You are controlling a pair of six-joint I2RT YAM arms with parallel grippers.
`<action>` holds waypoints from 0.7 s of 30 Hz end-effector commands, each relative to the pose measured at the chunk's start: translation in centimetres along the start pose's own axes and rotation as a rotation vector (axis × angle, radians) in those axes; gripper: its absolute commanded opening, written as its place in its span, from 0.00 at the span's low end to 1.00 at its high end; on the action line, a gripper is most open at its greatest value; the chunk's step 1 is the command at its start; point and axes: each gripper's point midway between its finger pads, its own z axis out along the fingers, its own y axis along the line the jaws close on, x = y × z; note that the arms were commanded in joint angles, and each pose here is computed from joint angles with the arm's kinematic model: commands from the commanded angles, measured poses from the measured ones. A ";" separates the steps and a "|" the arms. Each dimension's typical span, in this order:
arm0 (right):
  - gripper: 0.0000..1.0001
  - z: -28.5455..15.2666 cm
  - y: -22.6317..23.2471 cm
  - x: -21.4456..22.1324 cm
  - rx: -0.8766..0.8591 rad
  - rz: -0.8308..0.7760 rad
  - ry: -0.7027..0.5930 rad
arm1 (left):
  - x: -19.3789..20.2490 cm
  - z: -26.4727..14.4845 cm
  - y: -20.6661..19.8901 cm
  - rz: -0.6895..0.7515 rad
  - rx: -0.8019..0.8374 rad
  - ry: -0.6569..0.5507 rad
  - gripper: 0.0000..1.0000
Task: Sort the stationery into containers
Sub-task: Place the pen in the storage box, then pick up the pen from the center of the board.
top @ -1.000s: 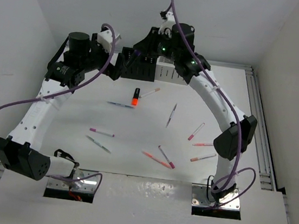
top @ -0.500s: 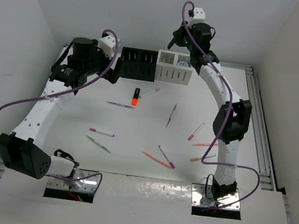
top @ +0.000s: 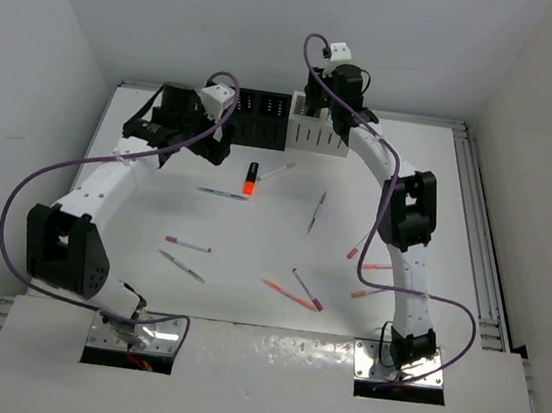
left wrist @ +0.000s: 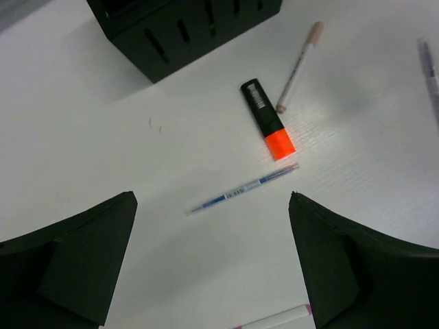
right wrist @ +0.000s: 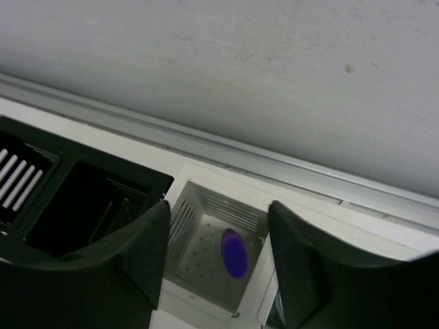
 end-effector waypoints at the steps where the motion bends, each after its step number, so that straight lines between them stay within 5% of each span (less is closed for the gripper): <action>1: 0.60 -1.6 0.6 -4.3 0.011 -0.018 -0.081 | 0.7 2.7 0.5 -0.105 -0.119 0.025 1.00; 10: 0.61 -10.5 2.1 -8.2 -0.118 0.112 -0.024 | 5.6 9.5 -2.9 -0.231 -0.239 0.156 0.88; 17: 0.60 -18.5 0.1 -6.2 -0.146 0.198 0.080 | 9.2 13.5 -2.6 -0.291 -0.327 0.274 0.70; 21: 0.60 -21.2 -1.8 -3.5 -0.125 0.202 0.159 | 10.2 15.2 -3.2 -0.297 -0.313 0.297 0.70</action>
